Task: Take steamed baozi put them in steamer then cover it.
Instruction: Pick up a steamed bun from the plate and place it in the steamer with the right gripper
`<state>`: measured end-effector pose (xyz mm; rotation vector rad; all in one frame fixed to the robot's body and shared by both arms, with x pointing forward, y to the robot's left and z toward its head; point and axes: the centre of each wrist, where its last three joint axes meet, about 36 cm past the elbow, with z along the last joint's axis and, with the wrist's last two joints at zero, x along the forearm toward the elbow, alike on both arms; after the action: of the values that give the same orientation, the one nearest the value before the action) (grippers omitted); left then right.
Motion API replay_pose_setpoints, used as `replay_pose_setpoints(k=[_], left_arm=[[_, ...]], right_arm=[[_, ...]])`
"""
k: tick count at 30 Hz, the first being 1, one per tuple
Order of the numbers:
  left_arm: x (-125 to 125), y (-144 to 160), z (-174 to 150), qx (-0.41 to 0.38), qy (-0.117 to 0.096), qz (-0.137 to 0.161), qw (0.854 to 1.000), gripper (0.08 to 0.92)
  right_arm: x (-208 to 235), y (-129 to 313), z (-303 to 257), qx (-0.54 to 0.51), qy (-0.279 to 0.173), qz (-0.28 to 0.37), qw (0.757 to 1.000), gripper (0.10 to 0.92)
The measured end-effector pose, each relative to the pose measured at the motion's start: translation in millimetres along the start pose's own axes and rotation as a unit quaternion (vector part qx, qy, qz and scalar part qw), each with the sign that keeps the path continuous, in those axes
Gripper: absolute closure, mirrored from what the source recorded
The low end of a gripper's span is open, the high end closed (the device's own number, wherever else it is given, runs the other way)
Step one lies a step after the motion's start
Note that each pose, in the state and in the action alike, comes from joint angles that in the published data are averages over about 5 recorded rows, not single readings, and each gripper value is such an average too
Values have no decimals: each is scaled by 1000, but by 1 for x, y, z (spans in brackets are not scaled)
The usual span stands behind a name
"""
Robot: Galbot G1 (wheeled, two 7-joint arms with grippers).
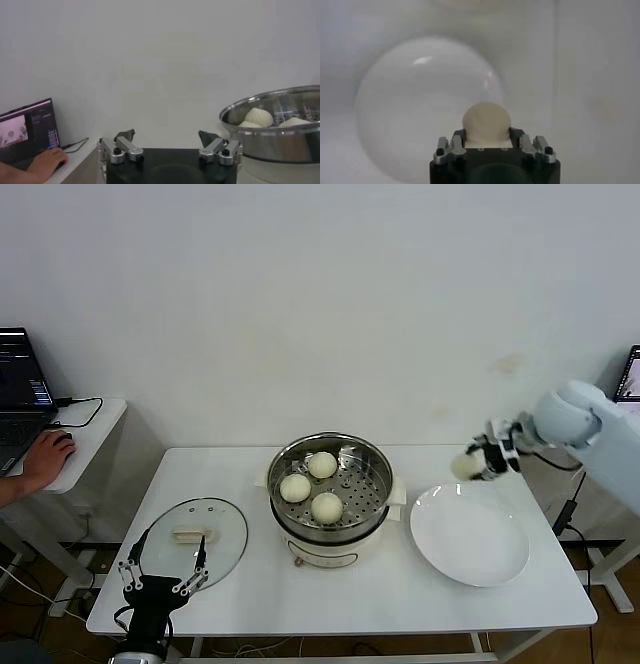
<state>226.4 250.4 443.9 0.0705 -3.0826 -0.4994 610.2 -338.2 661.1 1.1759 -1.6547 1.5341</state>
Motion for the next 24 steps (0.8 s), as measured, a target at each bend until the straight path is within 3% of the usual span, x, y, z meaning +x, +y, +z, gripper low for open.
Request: replay_pose_setpoints(k=[10, 24], left_arm=[[-1, 0, 1, 4, 0, -4, 1000, 177], [-1, 4, 1, 3, 2, -13, 1000, 177]], right_arm=[[-5, -20, -98, 3, -59, -17, 998, 451], [-78, -19, -160, 2, -47, -57, 997, 445]])
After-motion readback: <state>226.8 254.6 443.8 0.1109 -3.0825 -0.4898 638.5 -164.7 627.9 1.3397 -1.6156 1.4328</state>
